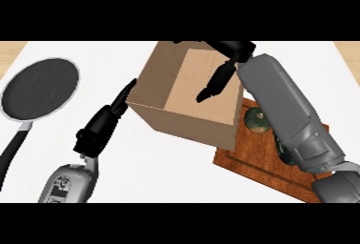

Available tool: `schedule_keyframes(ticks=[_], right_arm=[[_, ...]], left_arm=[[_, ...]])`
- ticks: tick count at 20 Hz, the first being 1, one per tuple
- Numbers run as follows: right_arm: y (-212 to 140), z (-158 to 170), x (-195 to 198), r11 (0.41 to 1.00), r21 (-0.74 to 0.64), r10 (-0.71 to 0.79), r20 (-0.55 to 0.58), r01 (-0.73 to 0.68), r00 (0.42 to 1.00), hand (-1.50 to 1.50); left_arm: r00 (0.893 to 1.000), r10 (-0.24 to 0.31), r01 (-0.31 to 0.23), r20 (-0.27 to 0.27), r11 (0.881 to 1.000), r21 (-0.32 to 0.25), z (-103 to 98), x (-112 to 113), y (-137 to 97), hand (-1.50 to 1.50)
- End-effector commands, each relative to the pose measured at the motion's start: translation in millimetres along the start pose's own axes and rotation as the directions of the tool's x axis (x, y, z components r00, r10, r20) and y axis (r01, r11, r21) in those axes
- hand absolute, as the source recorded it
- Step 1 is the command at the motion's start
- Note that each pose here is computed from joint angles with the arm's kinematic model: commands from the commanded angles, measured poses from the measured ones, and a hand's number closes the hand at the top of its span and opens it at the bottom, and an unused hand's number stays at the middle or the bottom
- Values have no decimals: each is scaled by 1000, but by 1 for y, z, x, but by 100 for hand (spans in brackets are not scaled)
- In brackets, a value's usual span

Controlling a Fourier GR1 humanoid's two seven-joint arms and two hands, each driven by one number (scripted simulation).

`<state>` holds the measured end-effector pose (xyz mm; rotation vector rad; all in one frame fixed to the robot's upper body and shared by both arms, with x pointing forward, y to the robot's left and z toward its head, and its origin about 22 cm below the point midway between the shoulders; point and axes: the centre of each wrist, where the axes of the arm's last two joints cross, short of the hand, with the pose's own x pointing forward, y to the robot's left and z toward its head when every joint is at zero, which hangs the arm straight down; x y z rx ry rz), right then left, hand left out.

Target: Pick the squash from the cutting board and place it in the cardboard box

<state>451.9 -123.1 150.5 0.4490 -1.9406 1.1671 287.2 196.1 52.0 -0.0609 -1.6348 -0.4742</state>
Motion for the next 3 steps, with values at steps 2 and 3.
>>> schedule_keyframes(ticks=[2,3], right_arm=[[-35,20,-7,954,-122,-273,27,274,962,-150],[-34,20,-10,942,-152,-298,27,298,954,-150]], left_arm=[[1000,-15,14,-14,1000,-6,2,-7,-1,0],[1000,0,0,4,1000,-18,5,2,1,0]])
